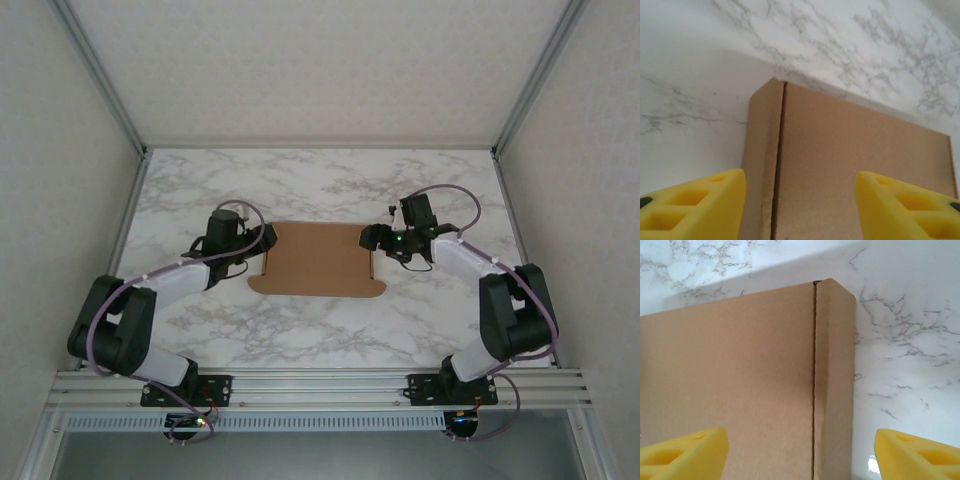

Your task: Fold the paper box

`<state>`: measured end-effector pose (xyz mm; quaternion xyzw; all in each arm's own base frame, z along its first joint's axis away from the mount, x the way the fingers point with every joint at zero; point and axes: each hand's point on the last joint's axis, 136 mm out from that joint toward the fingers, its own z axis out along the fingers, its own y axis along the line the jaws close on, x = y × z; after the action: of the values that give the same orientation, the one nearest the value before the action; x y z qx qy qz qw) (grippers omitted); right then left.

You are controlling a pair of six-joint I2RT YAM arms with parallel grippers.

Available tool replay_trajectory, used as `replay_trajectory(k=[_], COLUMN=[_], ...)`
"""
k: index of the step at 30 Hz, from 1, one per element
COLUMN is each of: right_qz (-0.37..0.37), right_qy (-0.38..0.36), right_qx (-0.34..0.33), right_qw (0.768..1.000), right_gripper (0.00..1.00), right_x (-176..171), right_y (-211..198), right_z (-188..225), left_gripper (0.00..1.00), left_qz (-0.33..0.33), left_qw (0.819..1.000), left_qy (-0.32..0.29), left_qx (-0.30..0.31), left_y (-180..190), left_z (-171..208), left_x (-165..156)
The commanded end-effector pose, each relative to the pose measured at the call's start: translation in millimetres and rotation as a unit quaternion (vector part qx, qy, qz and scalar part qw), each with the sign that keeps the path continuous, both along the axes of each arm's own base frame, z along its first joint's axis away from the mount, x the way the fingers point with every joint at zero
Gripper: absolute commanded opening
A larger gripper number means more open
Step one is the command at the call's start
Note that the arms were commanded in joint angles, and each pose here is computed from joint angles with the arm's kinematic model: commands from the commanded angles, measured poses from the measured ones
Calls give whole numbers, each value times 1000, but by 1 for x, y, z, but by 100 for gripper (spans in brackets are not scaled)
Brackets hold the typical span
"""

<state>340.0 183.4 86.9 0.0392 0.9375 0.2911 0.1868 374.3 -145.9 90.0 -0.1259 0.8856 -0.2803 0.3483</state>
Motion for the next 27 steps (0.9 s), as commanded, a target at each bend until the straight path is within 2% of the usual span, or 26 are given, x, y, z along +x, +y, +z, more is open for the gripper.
replay_trajectory(k=[1,6,13,22,27], right_qz=[9,18,5,50,58], right_qy=[-1,23,55,71,70], right_qx=[56,81,117,233,237], right_qw=[998,996,992,969,967], right_gripper=[77,78,80,82,83], right_x=[7,13,16,9,7], right_y=[12,12,7,31,34], right_z=[4,-12,-38,-26,-22], left_gripper=[57,51,35,22,15], left_qz=[-27,-28,4,21,25], left_qw=[999,999,998,993,990], left_qy=[-2,17,47,85,105], left_qx=[-17,-35,-52,-79,-90], left_y=[-8,-8,9,25,30], left_z=[0,-19,-36,-61,-73], left_x=[2,-4,-7,-11,-14])
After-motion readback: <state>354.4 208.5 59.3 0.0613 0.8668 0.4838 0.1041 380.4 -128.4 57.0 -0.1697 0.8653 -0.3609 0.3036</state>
